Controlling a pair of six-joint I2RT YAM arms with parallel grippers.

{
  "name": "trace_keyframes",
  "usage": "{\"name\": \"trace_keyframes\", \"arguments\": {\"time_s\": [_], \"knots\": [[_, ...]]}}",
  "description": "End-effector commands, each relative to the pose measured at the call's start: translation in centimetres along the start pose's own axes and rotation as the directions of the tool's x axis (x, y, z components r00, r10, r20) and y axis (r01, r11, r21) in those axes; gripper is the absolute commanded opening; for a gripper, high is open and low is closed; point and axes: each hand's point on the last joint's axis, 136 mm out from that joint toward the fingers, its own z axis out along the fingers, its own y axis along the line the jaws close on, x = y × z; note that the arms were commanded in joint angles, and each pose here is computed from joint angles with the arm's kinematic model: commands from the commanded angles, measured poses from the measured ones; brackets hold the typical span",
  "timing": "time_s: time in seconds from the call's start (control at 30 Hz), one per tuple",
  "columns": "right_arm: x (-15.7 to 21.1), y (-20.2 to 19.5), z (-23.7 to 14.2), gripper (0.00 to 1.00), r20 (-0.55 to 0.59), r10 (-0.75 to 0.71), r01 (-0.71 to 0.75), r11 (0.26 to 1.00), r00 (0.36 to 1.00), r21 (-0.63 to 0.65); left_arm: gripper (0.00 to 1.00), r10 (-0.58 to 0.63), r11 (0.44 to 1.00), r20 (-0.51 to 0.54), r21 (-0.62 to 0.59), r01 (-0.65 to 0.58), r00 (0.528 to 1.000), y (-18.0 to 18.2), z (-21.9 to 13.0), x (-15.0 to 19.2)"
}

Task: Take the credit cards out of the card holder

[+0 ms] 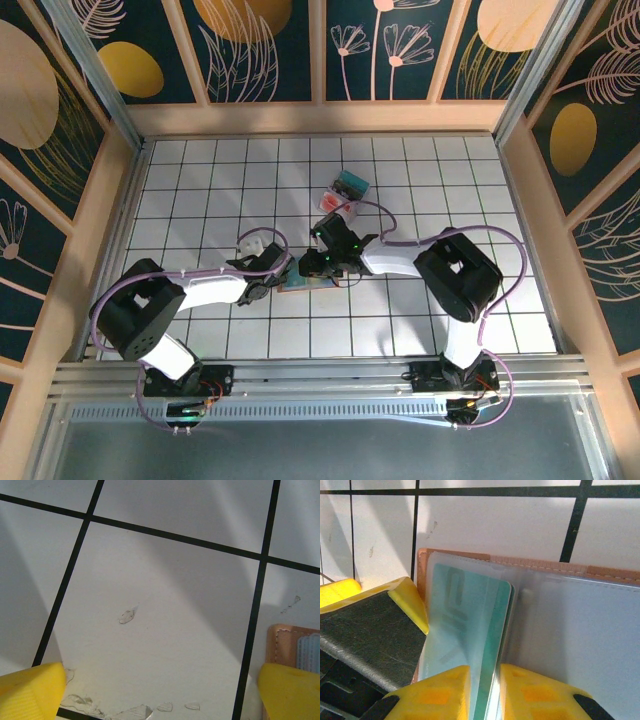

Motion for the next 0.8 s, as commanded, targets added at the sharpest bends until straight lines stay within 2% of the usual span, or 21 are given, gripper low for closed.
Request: {"name": "trace_keyframes", "arguments": {"time_s": [0.0,0.3,0.77], "knots": [[-1.0,1.6,-1.2,0.22,0.036,-0.002,0.004,0.998,0.999,-0.061,0.99,0.064,0.995,-0.112,-0.072,-0.072,0.992,2.2,1.0,3.0],[-1.2,1.0,-1.4,0.23,0.061,0.022,-0.019,0.998,0.998,-0.054,0.99,0.061,0.995,-0.112,-0.069,-0.069,0.992,2.1,1.0,3.0],[-0.5,-0.4,-0.2,0.24,0.031,0.054,-0.053,0.998,0.998,-0.028,0.99,0.060,0.995,-0.113,-0.067,-0.067,0.992,2.0,1.1,3.0]]}}
